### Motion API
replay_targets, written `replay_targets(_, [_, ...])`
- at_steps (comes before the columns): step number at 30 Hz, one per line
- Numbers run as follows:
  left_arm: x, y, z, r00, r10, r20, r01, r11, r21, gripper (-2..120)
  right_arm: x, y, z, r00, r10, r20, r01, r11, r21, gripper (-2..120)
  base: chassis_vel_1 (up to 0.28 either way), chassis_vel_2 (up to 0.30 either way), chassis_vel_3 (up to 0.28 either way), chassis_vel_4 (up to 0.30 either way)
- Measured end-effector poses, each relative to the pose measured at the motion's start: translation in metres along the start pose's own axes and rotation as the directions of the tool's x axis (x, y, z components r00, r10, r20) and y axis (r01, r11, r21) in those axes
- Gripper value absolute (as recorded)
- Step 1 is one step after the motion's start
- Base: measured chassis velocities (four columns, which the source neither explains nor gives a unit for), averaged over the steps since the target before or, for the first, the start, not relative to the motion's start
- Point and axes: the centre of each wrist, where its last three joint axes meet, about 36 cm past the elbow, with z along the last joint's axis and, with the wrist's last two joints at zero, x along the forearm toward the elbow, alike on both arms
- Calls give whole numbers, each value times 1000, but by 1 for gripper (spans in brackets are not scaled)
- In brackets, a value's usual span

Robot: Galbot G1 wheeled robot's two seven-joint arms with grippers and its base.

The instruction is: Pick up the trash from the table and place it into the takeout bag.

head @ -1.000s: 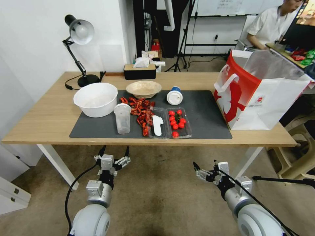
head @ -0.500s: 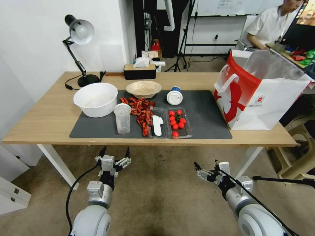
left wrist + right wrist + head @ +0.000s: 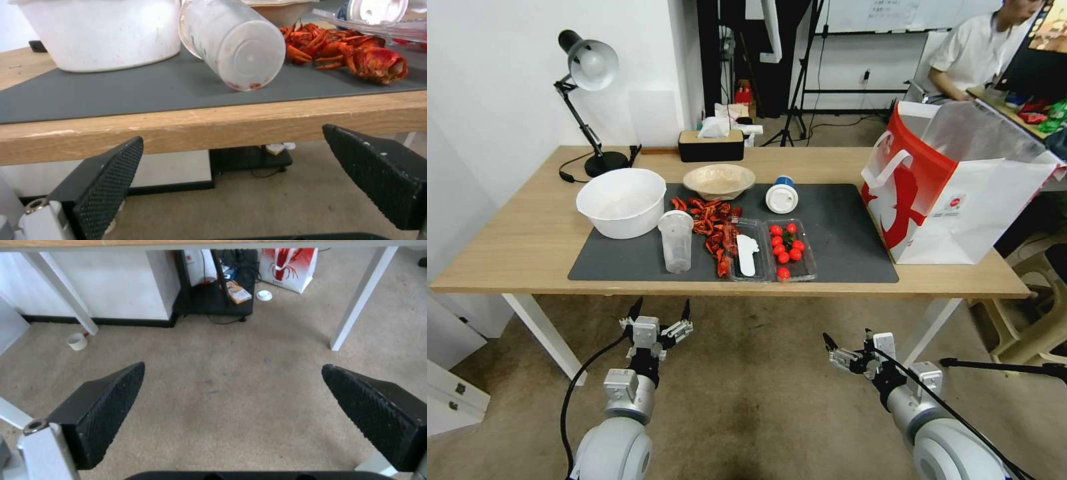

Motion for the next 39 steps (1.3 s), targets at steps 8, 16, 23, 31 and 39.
replay_targets(8, [0,0,2,1000,0,-3,0,1000,1,100,3,4,1,933,6,360,9,999,-40,100,0,0,0,0])
replay_targets(16, [-1,-1,3,1000,1,-4,-1,1000,3,100,4,5,4,868,12,496,17,998,-54,100,0,0,0,0])
replay_targets(23, [-1,-1,4,1000,0,-2,0,1000,5,100,4,6,2,828,13,561,23,998,-57,100,0,0,0,0])
replay_targets(31, [-1,-2,4,1000,2,-1,-2,1000,5,100,5,6,1,813,15,583,24,998,-59,100,0,0,0,0])
replay_targets(39, [-1,-3,3,1000,5,-1,-5,1000,5,100,4,6,1,810,16,586,22,998,-58,100,0,0,0,0])
